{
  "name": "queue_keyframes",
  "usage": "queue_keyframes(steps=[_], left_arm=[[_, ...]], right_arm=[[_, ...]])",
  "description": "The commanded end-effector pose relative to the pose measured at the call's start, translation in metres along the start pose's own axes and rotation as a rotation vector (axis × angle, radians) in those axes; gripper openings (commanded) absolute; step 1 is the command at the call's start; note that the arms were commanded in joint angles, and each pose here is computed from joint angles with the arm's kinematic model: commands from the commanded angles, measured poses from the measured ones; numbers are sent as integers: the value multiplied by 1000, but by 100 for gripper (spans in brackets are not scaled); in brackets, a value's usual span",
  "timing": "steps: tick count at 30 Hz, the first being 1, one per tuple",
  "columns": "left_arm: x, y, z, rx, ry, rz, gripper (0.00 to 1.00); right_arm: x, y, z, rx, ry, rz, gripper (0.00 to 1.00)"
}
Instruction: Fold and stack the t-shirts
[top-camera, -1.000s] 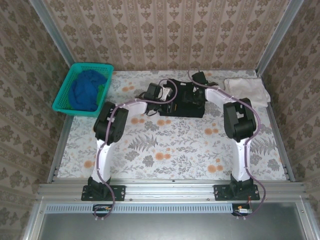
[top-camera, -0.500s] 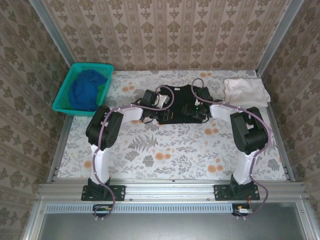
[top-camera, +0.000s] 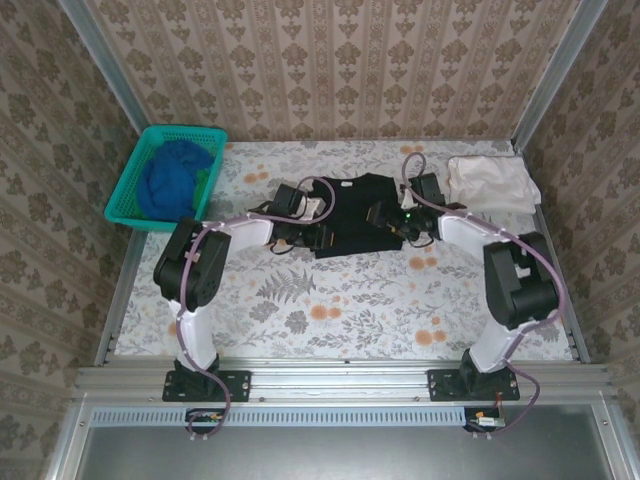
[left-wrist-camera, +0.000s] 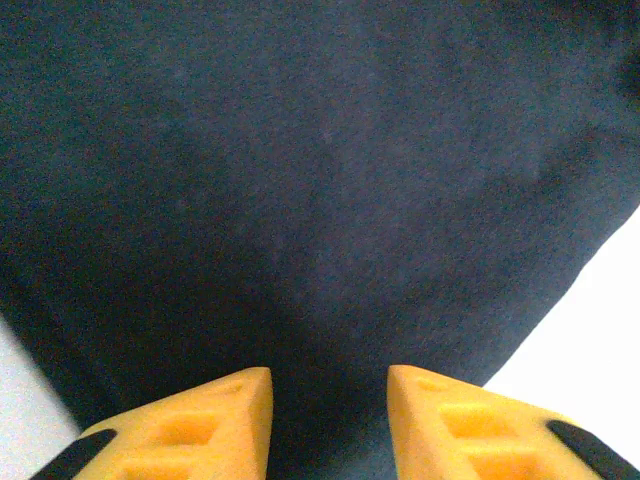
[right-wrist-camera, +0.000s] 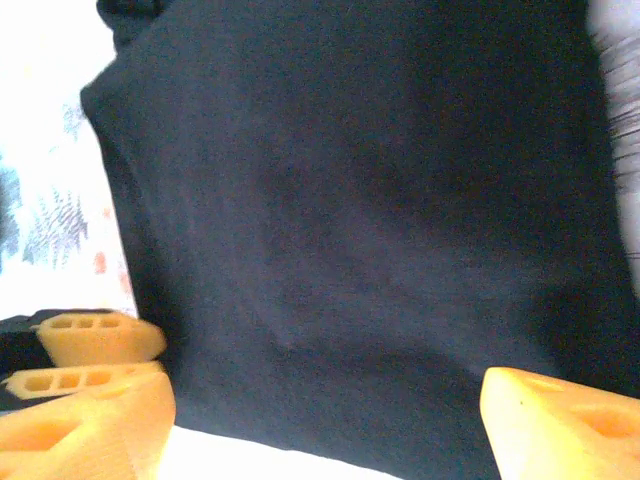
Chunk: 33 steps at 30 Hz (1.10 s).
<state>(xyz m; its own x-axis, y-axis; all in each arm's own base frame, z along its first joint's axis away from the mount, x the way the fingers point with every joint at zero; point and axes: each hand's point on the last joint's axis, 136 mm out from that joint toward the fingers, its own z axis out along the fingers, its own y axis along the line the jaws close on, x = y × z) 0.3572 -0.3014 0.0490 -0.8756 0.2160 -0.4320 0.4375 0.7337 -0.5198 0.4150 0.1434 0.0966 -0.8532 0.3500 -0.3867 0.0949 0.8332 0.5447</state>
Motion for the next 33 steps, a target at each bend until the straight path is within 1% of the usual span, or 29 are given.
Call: queue_keyframes(steps=[1,3,5,7,9,12,14,17,20,22,24,26,30,33], left_arm=[[-36,-13,-33,-61,-67,40,42],[-59,-17,-44,-123,-131,76,41],[-81,-30,-47,-132,-200,126,44],[-96,-46,-39,-120,-225,174,45],[-107,-61,-20,-103,-208,217,47],[-115,-66,10,-60,-191,216,47],[-116,-64,24,-52,-195,210,47],[-108,-56,32,-51,-181,180,47],[-98,-48,27,-61,-178,168,48],[-89,-43,19,-68,-168,162,49],[-81,-33,7,-83,-172,155,50],[-74,-25,-2,-92,-174,139,51],[-64,-15,-16,-87,-181,97,51],[-59,-11,-28,-68,-202,74,51]], right_arm=[[-47,-46,-56,305,-132,-49,82],[-75,-77,-79,448,-201,-40,83],[-99,-101,-92,517,-234,-13,85],[-122,-120,-96,555,-249,11,87],[-151,-140,-98,606,-277,6,91],[-179,-172,-88,679,-241,-11,96],[-197,-190,-76,687,-215,-20,98],[-213,-221,-49,692,-153,-21,99],[-218,-237,-16,639,-91,-72,100],[-220,-241,-7,615,-42,-59,100],[-215,-233,0,562,13,-67,100],[-210,-226,7,510,38,-58,100],[-184,-219,16,450,134,0,100],[-159,-212,20,453,213,12,100]])
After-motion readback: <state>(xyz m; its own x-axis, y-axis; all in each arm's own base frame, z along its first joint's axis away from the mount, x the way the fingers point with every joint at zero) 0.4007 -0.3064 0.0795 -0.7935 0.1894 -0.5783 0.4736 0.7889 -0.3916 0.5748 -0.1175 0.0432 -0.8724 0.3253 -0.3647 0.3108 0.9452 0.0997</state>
